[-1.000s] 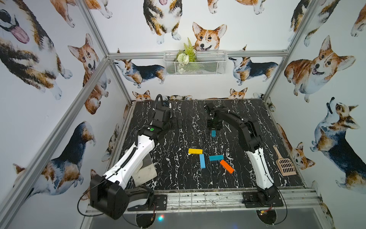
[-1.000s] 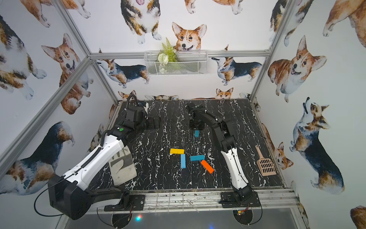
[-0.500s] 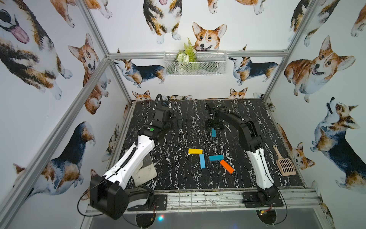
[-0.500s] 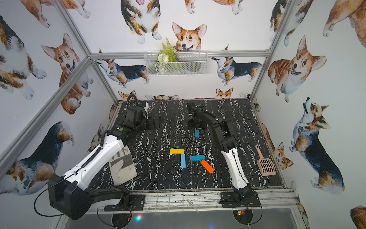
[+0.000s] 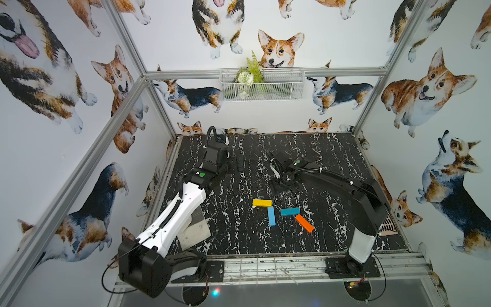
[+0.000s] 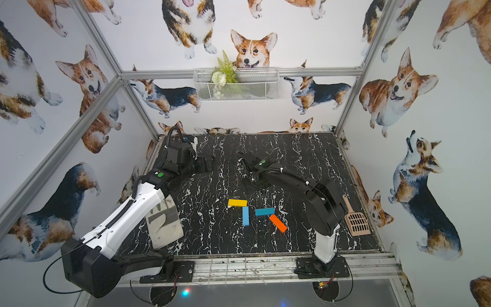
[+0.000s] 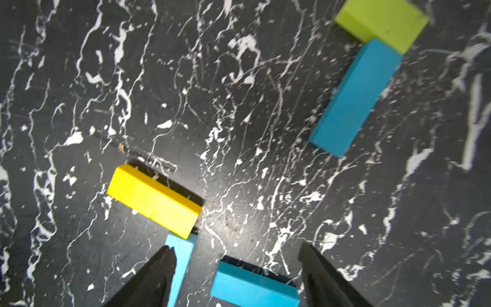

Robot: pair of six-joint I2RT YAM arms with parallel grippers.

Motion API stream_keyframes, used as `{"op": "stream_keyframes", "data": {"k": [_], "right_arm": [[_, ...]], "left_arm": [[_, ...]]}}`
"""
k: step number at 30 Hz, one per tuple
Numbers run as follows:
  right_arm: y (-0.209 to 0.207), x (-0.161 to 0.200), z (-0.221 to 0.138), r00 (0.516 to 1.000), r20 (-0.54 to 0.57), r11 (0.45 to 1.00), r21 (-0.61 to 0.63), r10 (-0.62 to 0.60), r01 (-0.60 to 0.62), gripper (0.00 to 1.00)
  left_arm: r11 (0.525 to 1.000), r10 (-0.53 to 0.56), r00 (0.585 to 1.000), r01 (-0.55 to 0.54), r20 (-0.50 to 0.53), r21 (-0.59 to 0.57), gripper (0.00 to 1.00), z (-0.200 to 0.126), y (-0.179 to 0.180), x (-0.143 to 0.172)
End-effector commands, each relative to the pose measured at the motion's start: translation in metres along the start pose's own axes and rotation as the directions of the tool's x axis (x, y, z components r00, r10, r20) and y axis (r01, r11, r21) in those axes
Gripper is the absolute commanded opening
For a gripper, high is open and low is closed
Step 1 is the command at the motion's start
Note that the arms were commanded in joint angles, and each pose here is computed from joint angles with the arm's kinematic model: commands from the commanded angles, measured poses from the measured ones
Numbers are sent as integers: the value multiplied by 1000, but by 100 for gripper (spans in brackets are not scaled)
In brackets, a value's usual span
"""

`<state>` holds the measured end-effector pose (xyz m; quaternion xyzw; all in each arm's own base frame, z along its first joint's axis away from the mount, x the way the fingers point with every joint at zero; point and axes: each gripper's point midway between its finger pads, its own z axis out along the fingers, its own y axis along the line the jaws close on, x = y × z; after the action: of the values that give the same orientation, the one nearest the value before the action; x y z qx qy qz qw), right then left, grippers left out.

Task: Assemble a giraffe with building blocks
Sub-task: Assemble the building block at the center of the board.

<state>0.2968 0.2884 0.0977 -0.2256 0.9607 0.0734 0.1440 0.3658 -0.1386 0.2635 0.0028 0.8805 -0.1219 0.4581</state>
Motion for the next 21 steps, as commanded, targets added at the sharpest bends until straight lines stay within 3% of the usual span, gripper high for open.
{"op": "stream_keyframes", "data": {"k": [1,7,21], "right_arm": [[35,-1,4,990,10,979,-151,-139,139,76],[55,8,33,887,-86,891,-54,-453,450,84],[74,15,76,844,-175,862,-124,-506,491,87]], "left_arm": [[993,-30,997,38,74,-111,100,-12,22,-14],[957,-49,987,90,154,-276,100,-30,57,-22],[963,-59,988,95,146,-253,100,-25,57,-22]]}}
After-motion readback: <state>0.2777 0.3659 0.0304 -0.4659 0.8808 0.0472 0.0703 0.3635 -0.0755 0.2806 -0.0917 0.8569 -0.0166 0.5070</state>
